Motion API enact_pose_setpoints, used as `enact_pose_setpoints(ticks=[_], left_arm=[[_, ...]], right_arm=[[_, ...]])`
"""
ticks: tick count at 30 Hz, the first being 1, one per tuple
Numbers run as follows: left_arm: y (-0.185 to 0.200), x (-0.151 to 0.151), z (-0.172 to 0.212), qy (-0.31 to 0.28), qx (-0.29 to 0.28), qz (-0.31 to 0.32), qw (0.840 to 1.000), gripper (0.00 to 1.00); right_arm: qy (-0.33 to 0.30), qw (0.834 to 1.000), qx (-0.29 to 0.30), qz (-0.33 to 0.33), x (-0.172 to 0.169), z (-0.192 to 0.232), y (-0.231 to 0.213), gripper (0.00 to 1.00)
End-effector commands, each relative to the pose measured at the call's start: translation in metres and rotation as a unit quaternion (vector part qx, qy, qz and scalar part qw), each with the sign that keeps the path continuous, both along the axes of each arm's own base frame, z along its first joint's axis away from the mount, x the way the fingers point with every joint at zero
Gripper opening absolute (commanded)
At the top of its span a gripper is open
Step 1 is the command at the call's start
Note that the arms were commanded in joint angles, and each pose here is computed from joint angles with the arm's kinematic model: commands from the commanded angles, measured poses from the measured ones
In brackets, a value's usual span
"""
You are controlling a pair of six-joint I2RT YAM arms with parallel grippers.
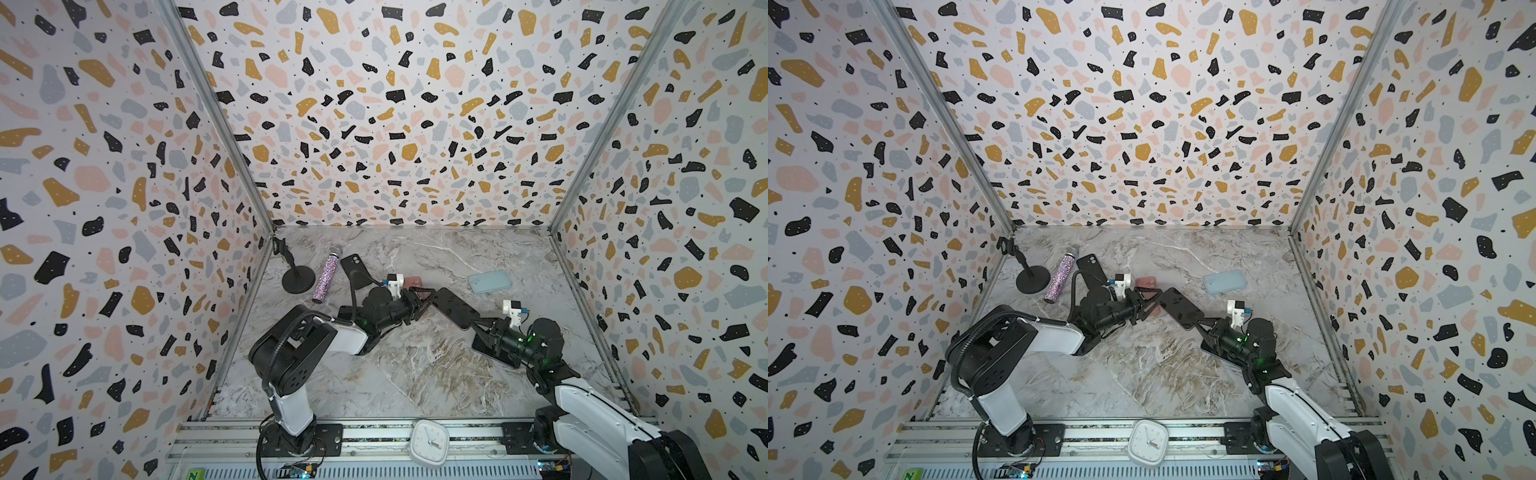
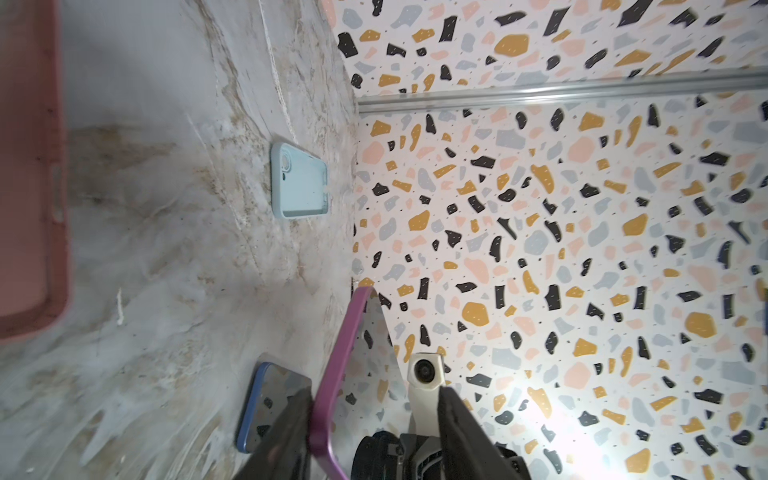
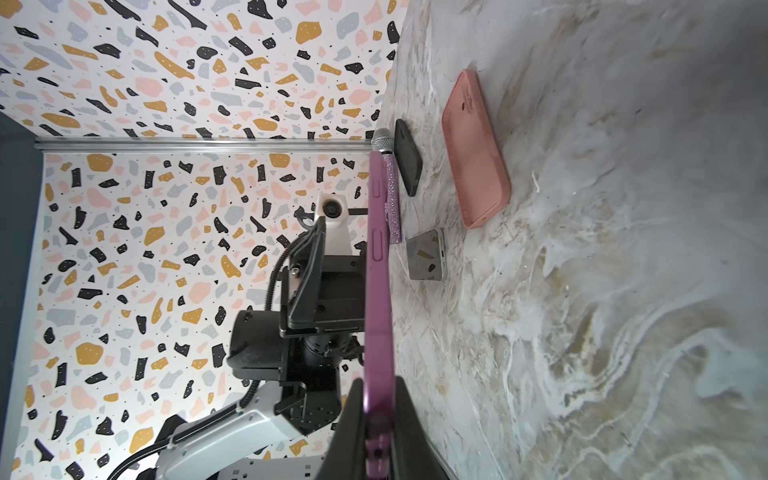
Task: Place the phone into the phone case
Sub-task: 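Open the left gripper toward the pink case while the right gripper holds the phone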
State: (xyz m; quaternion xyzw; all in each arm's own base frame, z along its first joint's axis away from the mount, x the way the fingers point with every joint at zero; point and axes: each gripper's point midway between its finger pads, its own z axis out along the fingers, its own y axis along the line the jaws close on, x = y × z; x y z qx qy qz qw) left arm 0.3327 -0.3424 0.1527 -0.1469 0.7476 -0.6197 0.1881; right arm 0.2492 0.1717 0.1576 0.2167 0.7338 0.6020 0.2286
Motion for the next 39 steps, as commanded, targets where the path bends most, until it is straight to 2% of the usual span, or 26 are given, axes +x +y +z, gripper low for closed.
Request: enact_pose_setpoints(ticks=[1, 4, 8, 16, 28, 39], left_arm=[[0.007, 0.008, -0.006, -0.043, 0.108, -0.027, 0.993, 0.58], [0.014, 0.026, -0.014, -0.064, 0.207, -0.038, 0.976, 0.64], [0.019, 0.055, -0.023, -0.092, 0.323, -0.065, 0.939, 0.66], [0.035, 0.109, -0.057, -0.11, 0.475, -0.11, 0.866, 0.66], [0.052, 0.167, -0.08, -0.123, 0.595, -0.093, 0.789, 0.69], [0.031, 0.171, -0.108, -0.136, 0.646, -0.126, 0.74, 0.76]], right_arm=[[-0.027, 0.999, -0.027, 0.001, 0.006, 0.011, -0.005, 0.0], [-0.022, 0.999, -0.043, 0.005, 0.007, 0.004, -0.008, 0.0], [-0.013, 0.997, -0.069, 0.025, 0.009, -0.007, -0.006, 0.0], [-0.021, 0.995, -0.086, 0.045, 0.011, -0.011, -0.002, 0.0], [-0.02, 0.992, -0.113, 0.058, 0.01, -0.019, -0.002, 0.0], [-0.02, 0.991, -0.12, 0.062, 0.01, -0.017, 0.001, 0.0]])
